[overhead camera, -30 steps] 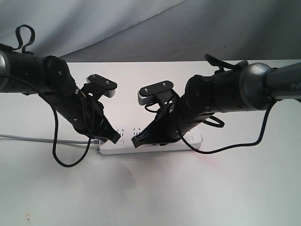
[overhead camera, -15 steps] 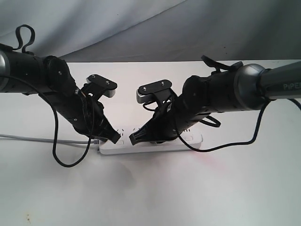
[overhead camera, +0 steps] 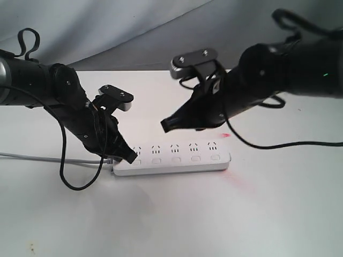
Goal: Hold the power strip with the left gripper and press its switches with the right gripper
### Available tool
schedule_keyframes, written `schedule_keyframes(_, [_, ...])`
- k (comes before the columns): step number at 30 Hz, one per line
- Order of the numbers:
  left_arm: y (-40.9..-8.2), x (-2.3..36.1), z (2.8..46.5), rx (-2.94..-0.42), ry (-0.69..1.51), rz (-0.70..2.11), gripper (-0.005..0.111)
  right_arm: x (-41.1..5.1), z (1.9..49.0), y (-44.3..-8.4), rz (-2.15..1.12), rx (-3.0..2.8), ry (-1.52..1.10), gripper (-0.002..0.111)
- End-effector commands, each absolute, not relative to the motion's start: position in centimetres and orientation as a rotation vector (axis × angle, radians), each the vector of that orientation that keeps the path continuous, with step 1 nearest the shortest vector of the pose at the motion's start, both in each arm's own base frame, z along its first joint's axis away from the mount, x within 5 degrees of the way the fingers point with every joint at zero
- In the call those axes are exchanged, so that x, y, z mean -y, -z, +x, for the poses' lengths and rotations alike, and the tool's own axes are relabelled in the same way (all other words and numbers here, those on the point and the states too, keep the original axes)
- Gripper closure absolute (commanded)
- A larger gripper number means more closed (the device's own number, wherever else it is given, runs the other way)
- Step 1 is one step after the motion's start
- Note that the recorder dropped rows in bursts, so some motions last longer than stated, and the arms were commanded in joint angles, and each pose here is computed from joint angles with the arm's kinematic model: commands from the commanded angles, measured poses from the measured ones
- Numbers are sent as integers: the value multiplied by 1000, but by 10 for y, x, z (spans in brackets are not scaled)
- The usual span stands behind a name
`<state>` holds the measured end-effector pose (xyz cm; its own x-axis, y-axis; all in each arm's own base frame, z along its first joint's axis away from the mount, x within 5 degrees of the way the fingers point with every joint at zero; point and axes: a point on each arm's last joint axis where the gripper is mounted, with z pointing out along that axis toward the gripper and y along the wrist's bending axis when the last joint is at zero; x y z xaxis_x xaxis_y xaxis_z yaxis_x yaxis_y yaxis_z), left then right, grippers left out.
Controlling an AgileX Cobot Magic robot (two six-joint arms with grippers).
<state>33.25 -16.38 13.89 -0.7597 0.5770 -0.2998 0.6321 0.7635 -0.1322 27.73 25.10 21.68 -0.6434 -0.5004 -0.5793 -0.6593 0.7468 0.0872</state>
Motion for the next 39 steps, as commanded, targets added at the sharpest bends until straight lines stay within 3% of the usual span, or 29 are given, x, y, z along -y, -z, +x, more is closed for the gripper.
schedule_keyframes(1, [-141,166,330,-2737,352,940,107,-226,261,-257,-800,-2365,-354,108])
schedule_keyframes(5, [-159,166,329,-2694,368,917,107,-201,238,-275,-741,-2327,-337,108])
schedule_keyframes(10, [-206,162,315,-2567,409,814,107,-168,205,-293,-647,-2303,-334,108])
schedule_keyframes(16, [-255,143,273,-2397,432,712,107,-129,161,-315,-542,-2261,-390,108])
schedule_keyframes(22, [-284,118,224,-2280,453,583,107,-87,113,-316,-427,-2252,-444,108])
schedule_keyframes(31, [-300,88,154,-2147,514,477,107,-28,46,-300,-269,-2164,-552,108])
schedule_keyframes(39, [-287,62,99,-2001,568,358,107,14,-2,-291,-201,-2035,-632,108])
